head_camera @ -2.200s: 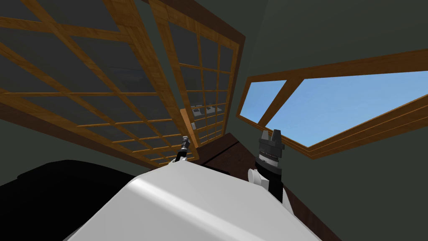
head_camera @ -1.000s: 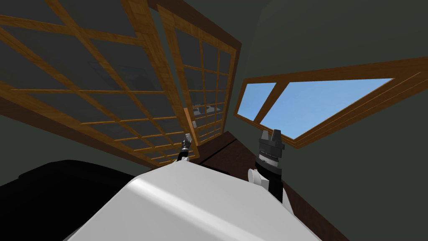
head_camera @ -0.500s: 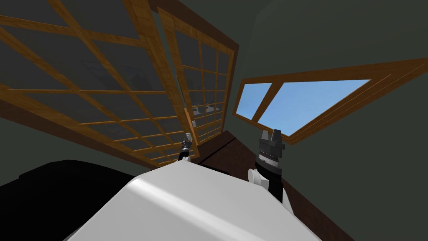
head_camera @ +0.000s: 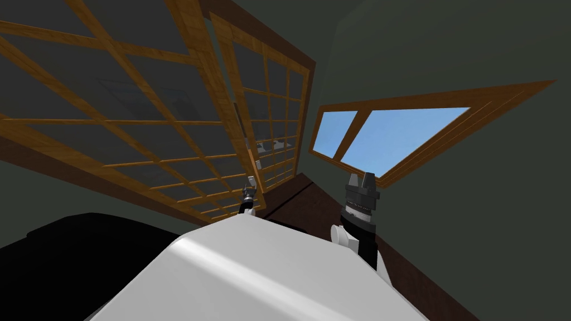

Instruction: Pull the door open

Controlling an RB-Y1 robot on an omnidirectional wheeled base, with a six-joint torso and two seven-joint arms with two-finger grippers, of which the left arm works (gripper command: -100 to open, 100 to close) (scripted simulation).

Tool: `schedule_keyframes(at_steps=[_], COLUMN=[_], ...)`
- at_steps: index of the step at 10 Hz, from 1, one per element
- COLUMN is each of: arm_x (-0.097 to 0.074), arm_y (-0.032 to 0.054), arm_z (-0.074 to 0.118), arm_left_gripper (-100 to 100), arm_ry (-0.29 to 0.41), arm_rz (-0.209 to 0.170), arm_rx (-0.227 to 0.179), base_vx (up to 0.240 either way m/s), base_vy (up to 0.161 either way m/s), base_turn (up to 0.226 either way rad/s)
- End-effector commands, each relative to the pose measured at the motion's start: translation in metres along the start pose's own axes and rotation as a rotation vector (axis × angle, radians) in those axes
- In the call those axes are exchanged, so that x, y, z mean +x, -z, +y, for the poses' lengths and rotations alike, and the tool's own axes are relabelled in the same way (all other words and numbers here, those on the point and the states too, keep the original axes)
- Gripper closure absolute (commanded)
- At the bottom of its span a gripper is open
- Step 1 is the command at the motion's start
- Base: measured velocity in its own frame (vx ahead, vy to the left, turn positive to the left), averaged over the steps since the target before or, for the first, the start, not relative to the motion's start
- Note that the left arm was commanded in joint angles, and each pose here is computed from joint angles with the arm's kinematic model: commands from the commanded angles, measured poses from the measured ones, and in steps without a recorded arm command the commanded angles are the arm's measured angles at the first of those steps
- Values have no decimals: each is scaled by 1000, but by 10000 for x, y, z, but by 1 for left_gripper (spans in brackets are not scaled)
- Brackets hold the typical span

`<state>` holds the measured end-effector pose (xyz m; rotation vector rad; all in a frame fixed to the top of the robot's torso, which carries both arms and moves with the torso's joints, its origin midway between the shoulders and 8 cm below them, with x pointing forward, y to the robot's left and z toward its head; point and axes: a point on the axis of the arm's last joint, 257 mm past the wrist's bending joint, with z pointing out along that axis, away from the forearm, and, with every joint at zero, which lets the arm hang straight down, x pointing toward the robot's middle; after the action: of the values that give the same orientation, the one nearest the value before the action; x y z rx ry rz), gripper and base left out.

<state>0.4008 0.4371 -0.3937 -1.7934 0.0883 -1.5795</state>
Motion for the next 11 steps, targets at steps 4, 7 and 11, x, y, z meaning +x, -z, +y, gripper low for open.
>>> schedule_keyframes(at_steps=[4,7,11], arm_x=[4,8,11], arm_y=[24,42,67], arm_z=[25,43,66], arm_left_gripper=[-100,-100,-100], arm_ry=[164,272,418], arm_rz=[-16,-27,-39], arm_rx=[21,36,58], base_vx=[-52,-55,-58], base_vy=[12,8,7], base_turn=[-46,-56,-58])
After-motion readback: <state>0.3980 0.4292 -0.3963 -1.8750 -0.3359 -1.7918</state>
